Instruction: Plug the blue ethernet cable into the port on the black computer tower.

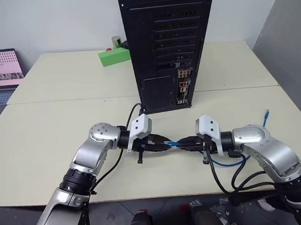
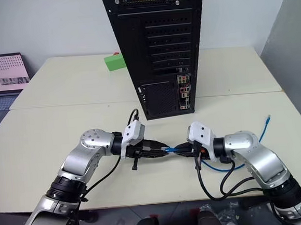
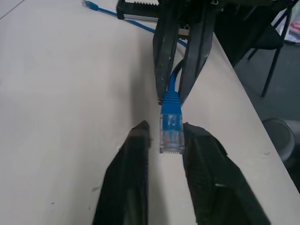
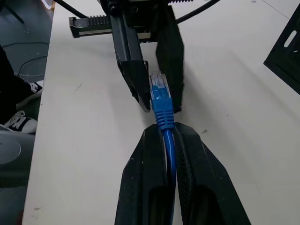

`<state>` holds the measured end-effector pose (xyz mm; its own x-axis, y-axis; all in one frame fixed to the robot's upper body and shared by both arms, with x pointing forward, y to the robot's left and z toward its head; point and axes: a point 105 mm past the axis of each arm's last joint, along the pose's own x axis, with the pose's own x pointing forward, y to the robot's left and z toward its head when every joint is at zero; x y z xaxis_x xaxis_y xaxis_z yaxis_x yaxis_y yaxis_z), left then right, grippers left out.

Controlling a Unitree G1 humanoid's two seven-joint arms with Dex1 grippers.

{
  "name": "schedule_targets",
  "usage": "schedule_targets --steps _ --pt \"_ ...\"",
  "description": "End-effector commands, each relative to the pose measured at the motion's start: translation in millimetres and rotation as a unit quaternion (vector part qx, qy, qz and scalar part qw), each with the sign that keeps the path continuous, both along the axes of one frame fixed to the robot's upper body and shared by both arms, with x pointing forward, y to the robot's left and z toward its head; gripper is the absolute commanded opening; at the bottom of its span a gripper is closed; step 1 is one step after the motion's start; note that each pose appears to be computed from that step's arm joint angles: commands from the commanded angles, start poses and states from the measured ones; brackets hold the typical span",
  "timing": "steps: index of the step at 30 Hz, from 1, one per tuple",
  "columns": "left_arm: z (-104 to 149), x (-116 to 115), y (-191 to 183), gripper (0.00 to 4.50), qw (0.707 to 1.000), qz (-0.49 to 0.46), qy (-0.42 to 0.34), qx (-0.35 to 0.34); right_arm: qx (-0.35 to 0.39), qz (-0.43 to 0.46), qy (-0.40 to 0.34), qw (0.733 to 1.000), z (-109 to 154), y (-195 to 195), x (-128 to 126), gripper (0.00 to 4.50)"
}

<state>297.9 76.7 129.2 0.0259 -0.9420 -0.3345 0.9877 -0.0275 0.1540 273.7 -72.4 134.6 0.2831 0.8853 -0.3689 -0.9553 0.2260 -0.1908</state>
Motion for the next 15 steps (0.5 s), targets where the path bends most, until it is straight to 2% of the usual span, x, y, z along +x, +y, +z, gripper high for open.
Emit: schedule_targets --steps 1,3,5,10,13,15 --pt "5.3 -1.5 -2.0 0.31 1.0 -0.013 -0.027 0.006 -0.012 0.031 -0.029 0.999 9.1 4.9 -4.2 0.0" --pt "3.6 -2.2 -1.5 0.31 0.999 -0.015 -0.031 0.01 -0.014 0.029 -0.027 0.999 8.3 3.5 -2.6 0.0" --pt "2.0 -3.1 -0.5 0.31 0.999 -0.017 -0.036 0.013 -0.013 0.025 -0.032 0.999 9.5 2.0 0.4 0.71" --pt "-0.7 -5.4 2.7 0.31 0.999 -0.026 -0.042 0.019 -0.033 0.023 -0.04 0.998 12.0 -9.8 5.0 1.83" --pt "1.2 -4.5 3.1 0.31 0.998 -0.022 -0.057 0.009 -0.048 0.011 -0.026 0.998 16.7 -34.5 1.4 2.5" --pt "0.9 -4.1 3.7 0.31 0.997 -0.022 -0.077 0.008 -0.031 -0.009 -0.015 0.999 21.1 -42.3 2.0 2.93"
